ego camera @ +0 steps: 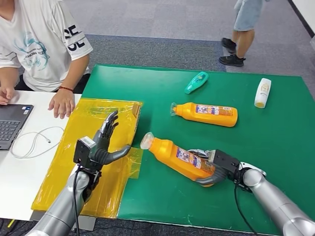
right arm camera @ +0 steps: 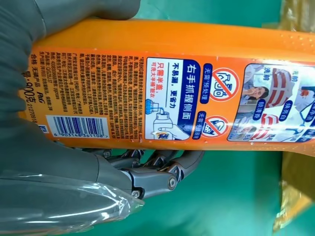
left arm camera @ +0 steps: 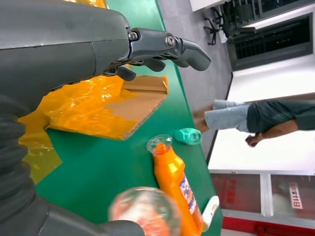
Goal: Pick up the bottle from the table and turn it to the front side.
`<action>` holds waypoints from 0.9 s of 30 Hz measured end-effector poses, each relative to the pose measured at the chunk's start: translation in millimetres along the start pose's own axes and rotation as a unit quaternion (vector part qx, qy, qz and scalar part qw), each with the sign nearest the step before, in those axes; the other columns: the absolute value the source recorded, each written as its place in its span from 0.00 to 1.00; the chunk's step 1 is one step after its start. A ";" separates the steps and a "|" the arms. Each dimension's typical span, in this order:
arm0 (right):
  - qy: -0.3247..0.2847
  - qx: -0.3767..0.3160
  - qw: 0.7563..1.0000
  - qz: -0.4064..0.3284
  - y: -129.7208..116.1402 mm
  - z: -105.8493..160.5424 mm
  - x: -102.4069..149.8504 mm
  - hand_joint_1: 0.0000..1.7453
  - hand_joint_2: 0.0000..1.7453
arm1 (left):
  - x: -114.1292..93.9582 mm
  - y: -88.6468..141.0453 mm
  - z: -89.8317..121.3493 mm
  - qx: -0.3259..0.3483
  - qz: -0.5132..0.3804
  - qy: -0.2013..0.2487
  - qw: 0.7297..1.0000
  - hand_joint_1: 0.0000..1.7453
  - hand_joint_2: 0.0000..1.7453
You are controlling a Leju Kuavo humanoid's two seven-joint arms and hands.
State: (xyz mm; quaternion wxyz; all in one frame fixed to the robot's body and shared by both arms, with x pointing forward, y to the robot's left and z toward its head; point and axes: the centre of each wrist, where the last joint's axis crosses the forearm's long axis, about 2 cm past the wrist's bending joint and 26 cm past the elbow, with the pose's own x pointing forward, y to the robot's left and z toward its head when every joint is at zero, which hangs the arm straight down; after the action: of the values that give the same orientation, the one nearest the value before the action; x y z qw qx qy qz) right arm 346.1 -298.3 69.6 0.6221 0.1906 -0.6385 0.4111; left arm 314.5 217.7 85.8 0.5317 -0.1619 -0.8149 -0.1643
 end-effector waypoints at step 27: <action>-0.165 -0.022 0.955 -0.247 57.3 -18.3 6.2 1.00 1.00 | -1.7 -5.3 20.3 -0.079 0.125 -0.020 0.989 0.00 1.00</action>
State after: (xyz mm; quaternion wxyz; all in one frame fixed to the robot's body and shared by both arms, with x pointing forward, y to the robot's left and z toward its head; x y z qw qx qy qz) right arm 313.5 -248.9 57.0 0.5943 0.3940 -0.6739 0.1935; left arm 296.3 221.7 76.0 0.5173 -0.3071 -0.7833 -0.1567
